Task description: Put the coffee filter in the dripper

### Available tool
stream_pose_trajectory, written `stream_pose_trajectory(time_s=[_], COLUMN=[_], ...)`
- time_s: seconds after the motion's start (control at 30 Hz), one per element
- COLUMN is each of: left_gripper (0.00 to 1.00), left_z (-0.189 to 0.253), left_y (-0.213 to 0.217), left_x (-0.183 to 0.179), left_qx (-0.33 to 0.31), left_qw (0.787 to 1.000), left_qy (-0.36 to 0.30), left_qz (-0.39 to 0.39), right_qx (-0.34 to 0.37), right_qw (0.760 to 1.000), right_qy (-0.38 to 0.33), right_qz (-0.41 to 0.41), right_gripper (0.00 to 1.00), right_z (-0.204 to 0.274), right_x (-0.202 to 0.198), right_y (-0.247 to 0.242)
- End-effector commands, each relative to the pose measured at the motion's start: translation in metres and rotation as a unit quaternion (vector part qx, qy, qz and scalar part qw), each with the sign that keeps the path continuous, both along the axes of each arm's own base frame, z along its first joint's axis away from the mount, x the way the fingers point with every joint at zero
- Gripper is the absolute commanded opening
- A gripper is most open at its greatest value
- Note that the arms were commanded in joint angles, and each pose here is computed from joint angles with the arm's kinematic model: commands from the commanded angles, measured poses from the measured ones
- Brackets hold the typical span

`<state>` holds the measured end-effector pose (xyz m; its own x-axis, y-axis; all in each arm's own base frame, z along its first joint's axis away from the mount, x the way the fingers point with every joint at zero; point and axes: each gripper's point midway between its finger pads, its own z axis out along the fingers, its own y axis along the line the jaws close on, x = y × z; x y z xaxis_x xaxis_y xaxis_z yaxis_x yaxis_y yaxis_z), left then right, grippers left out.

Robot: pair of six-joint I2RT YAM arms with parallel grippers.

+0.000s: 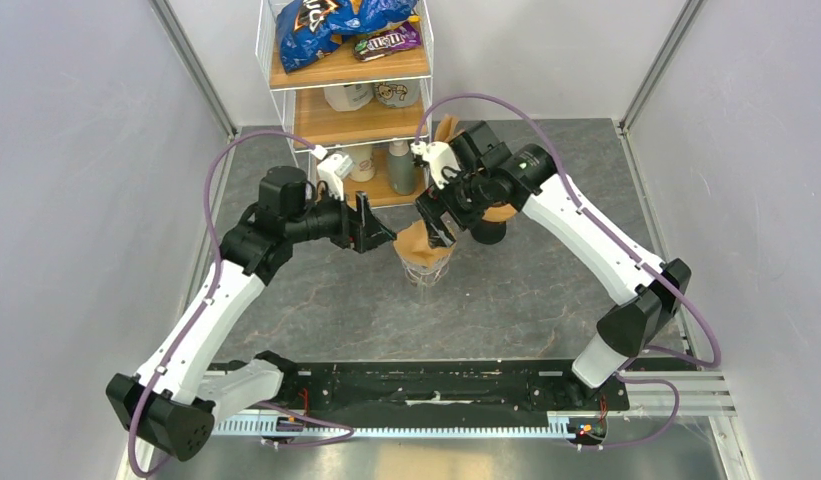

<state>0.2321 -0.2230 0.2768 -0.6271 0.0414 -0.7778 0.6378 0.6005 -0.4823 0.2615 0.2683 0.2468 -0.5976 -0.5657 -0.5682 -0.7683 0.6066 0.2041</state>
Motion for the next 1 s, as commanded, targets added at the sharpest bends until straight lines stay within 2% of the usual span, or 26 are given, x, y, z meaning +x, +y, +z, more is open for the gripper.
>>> stream_pose_trajectory(time_s=[0.0,0.13,0.63,0.97], left_gripper=[0.86,0.86,0.88,0.89], left_z=[0.024,0.025,0.027,0.024], left_y=[0.005,0.014,0.014,0.013], left_x=[0.007,0.014,0.016,0.018], left_qx=[-0.059,-0.057,-0.058,-0.055], left_qw=[0.998,0.997,0.997,0.998], left_qy=[-0.005,-0.007,-0.010,-0.011], left_qz=[0.030,0.048,0.045,0.040], right_qx=[-0.032,-0.073,-0.108,-0.123], right_qw=[0.994,0.991,0.987,0.985], right_qy=[-0.102,-0.113,-0.115,-0.107], right_qz=[0.000,0.025,0.042,0.049], right_gripper=[0.97,0.97,0.97,0.97], right_z=[0.008,-0.012,-0.057,-0.071], right_x=[0.027,0.025,0.031,0.031], right_y=[0.007,0.011,0.017,0.015])
